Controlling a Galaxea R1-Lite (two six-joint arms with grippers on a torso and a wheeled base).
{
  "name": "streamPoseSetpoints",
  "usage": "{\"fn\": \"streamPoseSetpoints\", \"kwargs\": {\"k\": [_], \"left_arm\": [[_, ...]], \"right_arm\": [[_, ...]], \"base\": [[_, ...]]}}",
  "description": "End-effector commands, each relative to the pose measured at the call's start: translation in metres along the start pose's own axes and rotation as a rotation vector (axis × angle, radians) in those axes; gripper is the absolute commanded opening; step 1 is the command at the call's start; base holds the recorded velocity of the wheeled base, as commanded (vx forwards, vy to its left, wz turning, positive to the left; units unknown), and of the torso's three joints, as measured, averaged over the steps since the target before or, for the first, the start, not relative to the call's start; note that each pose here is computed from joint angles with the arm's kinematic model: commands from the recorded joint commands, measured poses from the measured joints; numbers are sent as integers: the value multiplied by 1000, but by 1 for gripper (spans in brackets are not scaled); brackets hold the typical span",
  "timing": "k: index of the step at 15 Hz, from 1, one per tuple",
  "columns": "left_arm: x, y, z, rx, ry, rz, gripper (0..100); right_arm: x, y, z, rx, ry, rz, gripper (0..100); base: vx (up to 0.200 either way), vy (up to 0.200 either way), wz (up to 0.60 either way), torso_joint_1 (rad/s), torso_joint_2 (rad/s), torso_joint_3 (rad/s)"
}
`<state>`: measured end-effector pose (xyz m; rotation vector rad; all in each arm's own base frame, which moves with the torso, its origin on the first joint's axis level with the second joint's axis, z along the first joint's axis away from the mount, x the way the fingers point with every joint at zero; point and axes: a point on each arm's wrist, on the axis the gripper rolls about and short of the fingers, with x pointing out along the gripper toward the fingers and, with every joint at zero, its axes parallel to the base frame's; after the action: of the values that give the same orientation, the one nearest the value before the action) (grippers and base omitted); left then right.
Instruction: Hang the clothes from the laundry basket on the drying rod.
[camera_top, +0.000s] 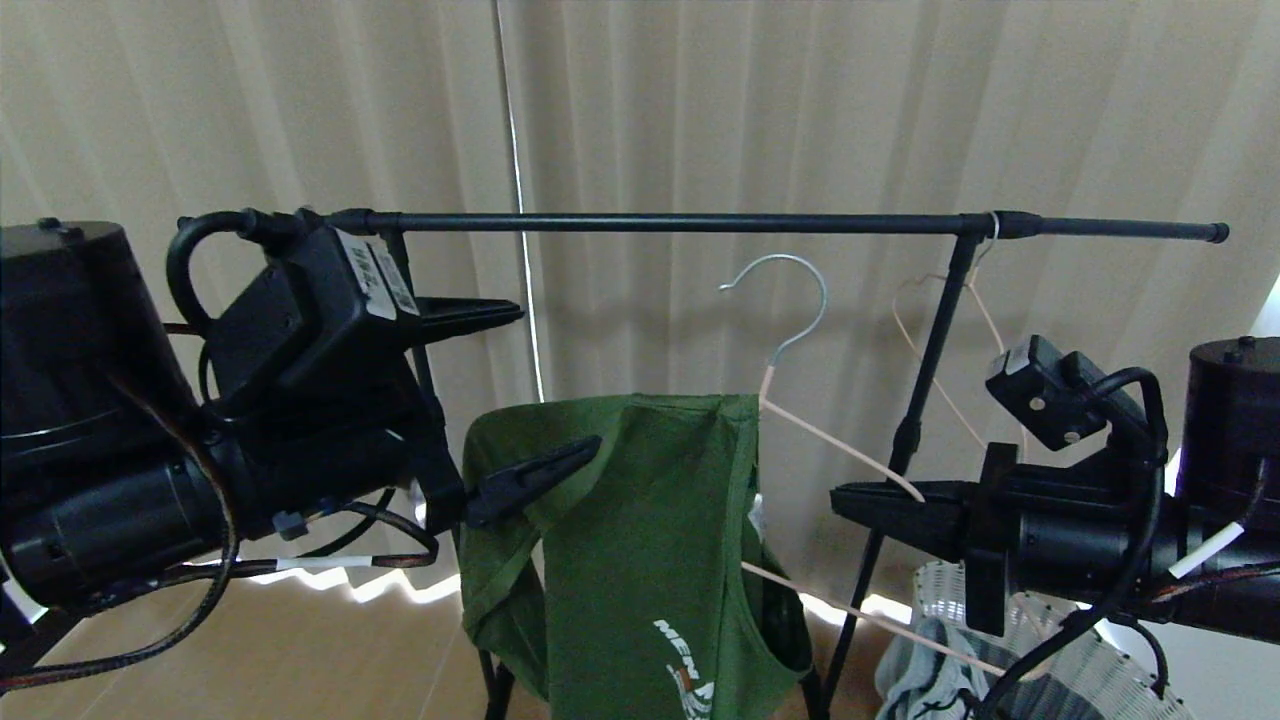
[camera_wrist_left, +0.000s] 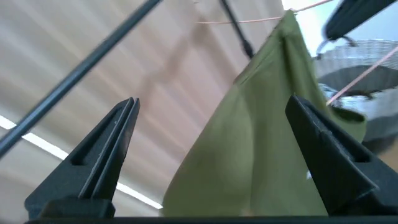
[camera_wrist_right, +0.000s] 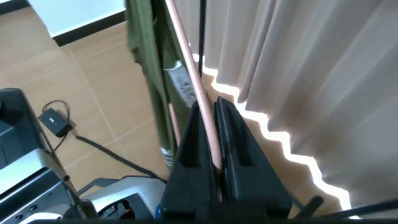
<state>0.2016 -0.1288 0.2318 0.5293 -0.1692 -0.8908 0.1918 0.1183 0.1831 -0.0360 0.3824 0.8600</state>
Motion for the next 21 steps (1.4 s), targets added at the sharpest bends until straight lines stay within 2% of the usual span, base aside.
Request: {"fn": "streamPoseSetpoints", "kwargs": {"k": [1,4,5,7,9,15,16,21], "left_arm": [[15,-12,-7,-15,21,-66,100],[17,-15,-12,-22,38,-81,100],[25,-13,-16,-26,51,-78,100],[30,-10,-17,-16,60,-66,100],[34,-9,-24,57,100,-40,100],[35,-10,-27,58,110,-47,100],[35,-10,-27,58,110,-47,0],[34,-12,-27,55,110,-52,0]], "right_arm": [[5,2,2,-7,4,14,0],[5,3,3,-12,0,19,0],[4,10,1,-65,4,46,0],[6,13,2,-98,2,60,0],[8,18,2,-105,5,81,0],[8,21,3,-114,0,96,0],[8,23,3,-117,0,103,0],[8,24,4,-120,-6,108,0]], "base": [[0,0,0,0,0,0],[0,0,0,0,0,0],[0,0,0,0,0,0],[0,0,0,0,0,0],[0,0,0,0,0,0],[0,0,0,0,0,0],[0,0,0,0,0,0],[0,0,0,0,0,0]]}}
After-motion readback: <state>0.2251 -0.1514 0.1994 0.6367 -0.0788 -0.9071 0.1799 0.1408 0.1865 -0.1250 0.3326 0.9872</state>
